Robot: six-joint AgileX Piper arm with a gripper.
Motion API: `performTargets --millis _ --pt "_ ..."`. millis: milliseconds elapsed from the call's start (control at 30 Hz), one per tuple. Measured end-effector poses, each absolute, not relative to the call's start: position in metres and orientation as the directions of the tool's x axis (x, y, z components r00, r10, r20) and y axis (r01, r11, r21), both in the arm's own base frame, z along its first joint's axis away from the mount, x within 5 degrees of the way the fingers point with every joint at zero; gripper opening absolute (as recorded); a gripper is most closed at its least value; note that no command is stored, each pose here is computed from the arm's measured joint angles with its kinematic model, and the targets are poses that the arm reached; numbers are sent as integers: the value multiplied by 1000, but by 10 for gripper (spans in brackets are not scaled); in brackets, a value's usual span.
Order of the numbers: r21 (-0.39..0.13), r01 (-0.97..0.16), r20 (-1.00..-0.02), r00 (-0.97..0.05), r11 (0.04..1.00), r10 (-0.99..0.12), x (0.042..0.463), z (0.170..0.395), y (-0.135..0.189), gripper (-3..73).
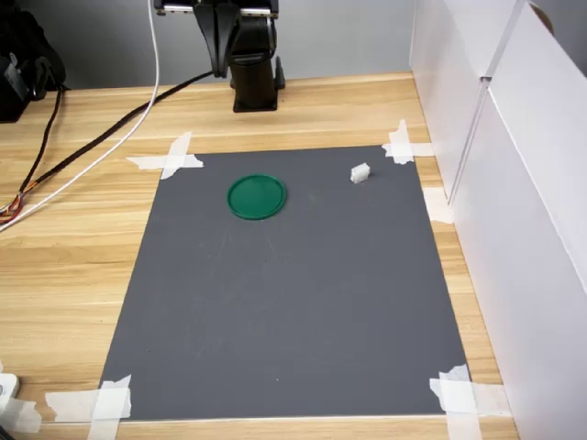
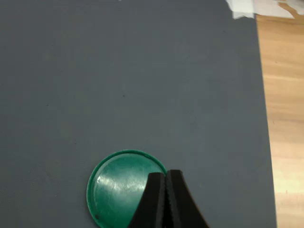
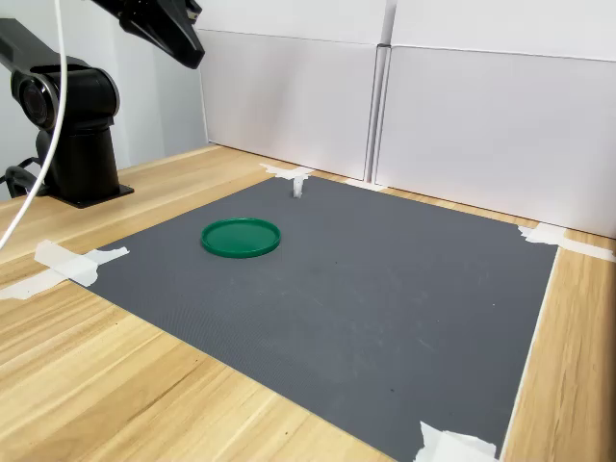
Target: Grasp a white terminal and put it in the green lid.
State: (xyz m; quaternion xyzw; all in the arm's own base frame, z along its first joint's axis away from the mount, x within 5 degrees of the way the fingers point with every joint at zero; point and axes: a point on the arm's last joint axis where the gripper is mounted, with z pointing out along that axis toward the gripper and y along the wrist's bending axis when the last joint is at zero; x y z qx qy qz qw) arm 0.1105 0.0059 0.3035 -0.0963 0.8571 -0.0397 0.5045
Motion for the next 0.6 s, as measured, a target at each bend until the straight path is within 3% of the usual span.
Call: performTargets --millis 233,433,600 --pt "-219 -211 -794 -530 953 -299 147 316 12 -21" --pt "-222 -255 -746 -577 941 -333 179 325 17 -21" --pt "-190 -299 -734 -590 935 -338 201 341 24 -21"
